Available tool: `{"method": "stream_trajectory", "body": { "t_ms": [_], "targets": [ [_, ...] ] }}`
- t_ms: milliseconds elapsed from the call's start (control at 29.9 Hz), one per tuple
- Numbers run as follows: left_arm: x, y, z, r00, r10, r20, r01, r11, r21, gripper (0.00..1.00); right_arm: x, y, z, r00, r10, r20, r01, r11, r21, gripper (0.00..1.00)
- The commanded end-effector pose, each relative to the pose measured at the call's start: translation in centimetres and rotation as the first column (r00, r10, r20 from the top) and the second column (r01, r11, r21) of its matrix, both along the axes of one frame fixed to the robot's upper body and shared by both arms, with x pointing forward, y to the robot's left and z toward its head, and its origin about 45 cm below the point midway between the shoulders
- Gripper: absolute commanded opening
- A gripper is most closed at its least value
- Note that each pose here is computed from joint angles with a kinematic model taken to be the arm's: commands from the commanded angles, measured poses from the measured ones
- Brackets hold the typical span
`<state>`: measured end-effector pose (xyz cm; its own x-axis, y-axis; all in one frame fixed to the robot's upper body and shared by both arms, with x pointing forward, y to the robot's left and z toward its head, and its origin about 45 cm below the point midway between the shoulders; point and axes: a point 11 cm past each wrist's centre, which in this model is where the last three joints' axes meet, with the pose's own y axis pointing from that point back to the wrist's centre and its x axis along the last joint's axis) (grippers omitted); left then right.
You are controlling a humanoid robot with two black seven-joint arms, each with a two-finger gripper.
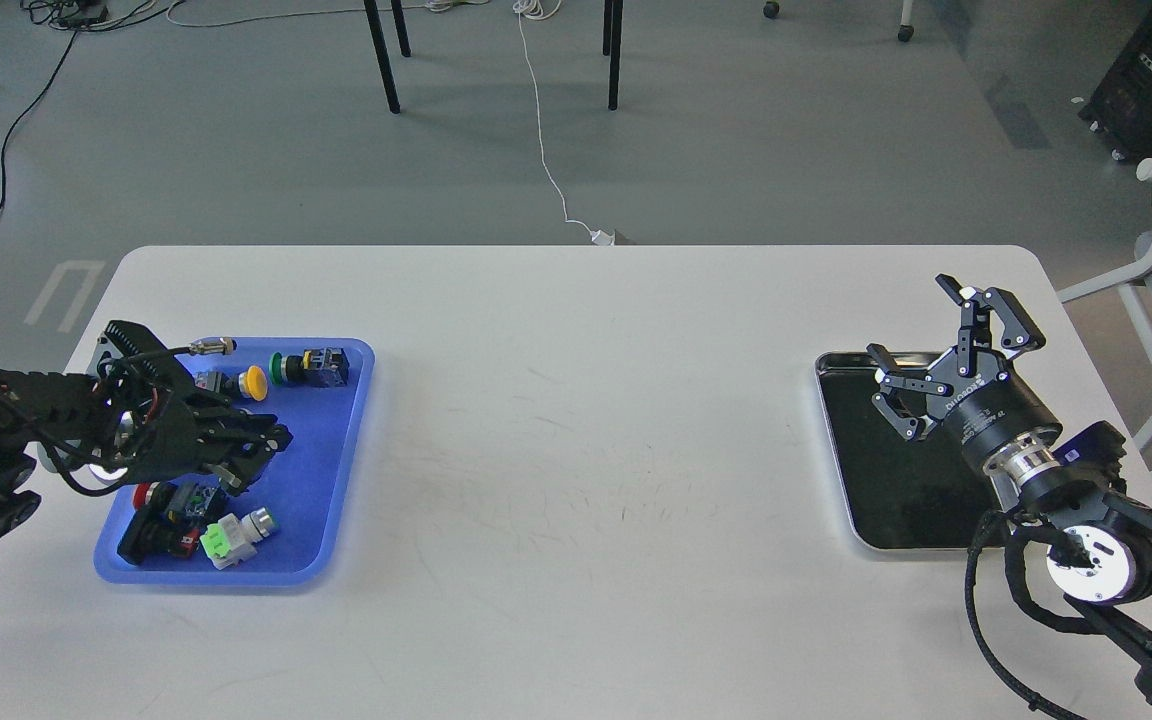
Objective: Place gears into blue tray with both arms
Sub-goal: 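Carry the black part with the left gripper into the blue tray, then release the part in the blue tray and lift the left gripper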
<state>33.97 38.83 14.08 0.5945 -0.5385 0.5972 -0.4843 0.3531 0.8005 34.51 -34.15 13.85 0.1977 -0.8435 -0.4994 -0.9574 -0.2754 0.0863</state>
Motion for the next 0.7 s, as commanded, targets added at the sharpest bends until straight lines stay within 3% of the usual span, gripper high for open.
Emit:
{"method": "stream_trajectory", "body": {
  "t_ms": [0, 201, 267, 334, 501, 568, 668],
  "targets": [
    [0.1, 0.4, 0.2, 1.000, 0.008, 0.007, -0.008, 1.000, 0.005, 0.76, -0.1, -0.1, 0.0, 1.000, -0.003, -0.002, 0.003, 1.000, 0.001, 0.99],
    [3.9, 0.1, 5.7, 0.982, 0.072, 0.176, -0.055, 0.994, -0.095, 0.87, 0.0, -0.5, 0.1, 1.000, -0.013, 0.002, 0.013, 1.000, -0.003, 0.99],
    [4.6, -1.8, 7.7, 0.973, 0.123, 0.194, -0.071, 0.965, -0.252, 0.93, 0.0, -0.7, 0.1, 1.000, -0.018, 0.000, 0.018, 1.000, -0.010, 0.99],
    [4.9, -4.0, 9.1, 0.969, 0.199, 0.149, -0.110, 0.881, -0.460, 0.98, 0.0, -0.5, -0.1, 1.000, -0.017, -0.002, 0.017, 1.000, -0.007, 0.99],
    [3.9, -10.2, 11.3, 0.960, 0.262, -0.103, -0.220, 0.468, -0.856, 0.98, 0.0, -0.3, 0.0, 1.000, -0.011, -0.001, 0.011, 1.000, -0.009, 0.99],
    [2.7, -12.1, 10.3, 0.928, 0.274, -0.253, -0.317, 0.221, -0.922, 0.98, 0.0, -0.3, -0.1, 1.000, -0.010, -0.004, 0.010, 1.000, -0.009, 0.99],
    [2.4, -12.8, 9.5, 0.874, 0.329, -0.357, -0.345, -0.095, -0.934, 0.98, 0.0, -0.1, -0.1, 1.000, -0.008, -0.004, 0.008, 1.000, -0.017, 0.99]
  ]
}}
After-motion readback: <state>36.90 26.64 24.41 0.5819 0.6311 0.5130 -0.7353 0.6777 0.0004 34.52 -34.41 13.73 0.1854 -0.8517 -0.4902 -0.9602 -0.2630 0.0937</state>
